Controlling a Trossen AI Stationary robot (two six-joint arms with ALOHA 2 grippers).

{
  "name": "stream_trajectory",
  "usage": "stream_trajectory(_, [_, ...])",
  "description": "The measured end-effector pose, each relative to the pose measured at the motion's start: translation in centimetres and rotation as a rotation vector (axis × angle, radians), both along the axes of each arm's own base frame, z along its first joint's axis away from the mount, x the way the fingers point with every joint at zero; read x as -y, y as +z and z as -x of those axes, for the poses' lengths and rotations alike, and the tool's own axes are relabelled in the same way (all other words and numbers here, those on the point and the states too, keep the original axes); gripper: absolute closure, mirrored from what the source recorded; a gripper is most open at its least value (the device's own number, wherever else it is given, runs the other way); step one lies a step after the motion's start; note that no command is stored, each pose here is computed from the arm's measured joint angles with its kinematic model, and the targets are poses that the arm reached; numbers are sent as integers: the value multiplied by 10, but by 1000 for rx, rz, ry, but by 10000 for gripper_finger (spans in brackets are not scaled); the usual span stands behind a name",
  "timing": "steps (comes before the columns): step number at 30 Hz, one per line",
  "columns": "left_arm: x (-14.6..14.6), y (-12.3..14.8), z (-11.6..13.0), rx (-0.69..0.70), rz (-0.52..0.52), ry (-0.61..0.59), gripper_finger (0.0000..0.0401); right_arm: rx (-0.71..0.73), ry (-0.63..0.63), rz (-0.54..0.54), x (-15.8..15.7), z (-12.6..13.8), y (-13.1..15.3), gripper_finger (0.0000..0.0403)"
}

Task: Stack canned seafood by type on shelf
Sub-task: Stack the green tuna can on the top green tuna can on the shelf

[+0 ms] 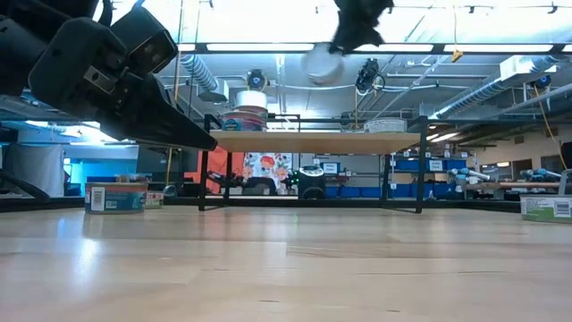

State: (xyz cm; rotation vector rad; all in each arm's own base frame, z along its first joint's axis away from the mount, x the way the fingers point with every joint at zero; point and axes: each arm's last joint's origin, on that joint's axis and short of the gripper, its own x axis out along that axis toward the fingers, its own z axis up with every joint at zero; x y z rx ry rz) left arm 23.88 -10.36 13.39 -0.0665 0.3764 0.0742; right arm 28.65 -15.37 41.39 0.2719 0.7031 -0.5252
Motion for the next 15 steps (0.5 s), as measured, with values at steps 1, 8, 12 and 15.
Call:
stream_trajectory(1, [0,0,0,0,1,0,399,4,-55,-34,13,11,1,259])
stream_trajectory(8, [0,0,0,0,2,1,399,51,-263,-289,91,71,-31,259])
stream_trajectory(12, [0,0,0,0,2,1,399,78,-323,-398,111,94,-53,259])
stream_trajectory(15, [0,0,0,0,1,1,399,104,-319,-437,117,98,-66,259])
